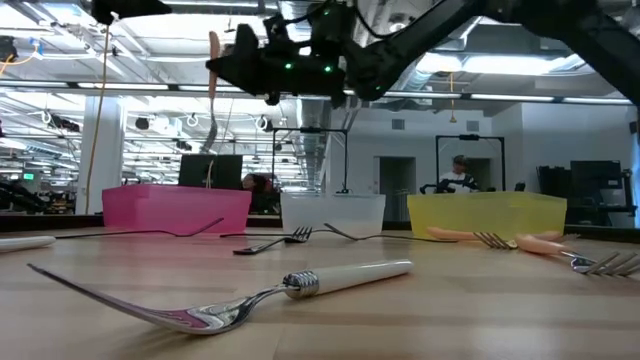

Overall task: Sort silverware by color (type)
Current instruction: Put the orange fork into the red bin

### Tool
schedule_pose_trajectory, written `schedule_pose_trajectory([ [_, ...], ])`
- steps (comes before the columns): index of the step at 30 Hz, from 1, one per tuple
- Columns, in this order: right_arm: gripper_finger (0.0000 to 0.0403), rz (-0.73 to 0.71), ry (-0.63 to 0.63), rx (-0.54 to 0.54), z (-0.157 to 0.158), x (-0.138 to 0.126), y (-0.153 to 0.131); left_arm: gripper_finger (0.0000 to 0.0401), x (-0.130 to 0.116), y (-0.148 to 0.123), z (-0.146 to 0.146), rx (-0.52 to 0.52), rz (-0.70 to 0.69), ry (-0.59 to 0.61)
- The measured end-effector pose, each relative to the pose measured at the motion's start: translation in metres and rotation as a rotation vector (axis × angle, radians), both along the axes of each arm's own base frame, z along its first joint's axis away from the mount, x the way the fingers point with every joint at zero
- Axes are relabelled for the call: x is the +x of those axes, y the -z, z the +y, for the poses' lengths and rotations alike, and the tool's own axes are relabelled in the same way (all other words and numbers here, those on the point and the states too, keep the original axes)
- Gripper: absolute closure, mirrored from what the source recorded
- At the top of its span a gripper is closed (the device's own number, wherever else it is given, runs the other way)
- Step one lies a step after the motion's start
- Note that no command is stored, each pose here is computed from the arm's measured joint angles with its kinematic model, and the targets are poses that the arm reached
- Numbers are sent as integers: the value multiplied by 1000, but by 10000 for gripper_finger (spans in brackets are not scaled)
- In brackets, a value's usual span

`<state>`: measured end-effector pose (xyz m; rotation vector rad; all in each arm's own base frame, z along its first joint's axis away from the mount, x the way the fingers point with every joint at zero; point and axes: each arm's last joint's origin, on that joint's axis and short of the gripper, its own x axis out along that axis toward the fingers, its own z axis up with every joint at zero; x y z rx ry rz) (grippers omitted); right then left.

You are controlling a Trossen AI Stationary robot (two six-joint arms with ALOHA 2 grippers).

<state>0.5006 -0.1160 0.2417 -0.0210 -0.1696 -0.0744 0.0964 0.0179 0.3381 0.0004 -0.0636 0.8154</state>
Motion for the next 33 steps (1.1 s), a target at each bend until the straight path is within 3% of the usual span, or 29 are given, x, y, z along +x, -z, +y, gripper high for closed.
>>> schedule_pose_trajectory([
  [7,305,55,29,35,-19,20,3,152,-9,1,1,-19,-11,-38],
  [10,305,47,84,0,-23,28,6,152,-9,2,1,-20,-8,-42],
  [21,305,205,152,121,-37,49,35,152,-9,6,1,-37,16,-45],
  [26,305,237,198,131,-38,53,50,152,-9,6,1,-43,16,-45],
  [33,305,253,258,112,-47,51,50,152,-9,6,1,-51,8,-44],
])
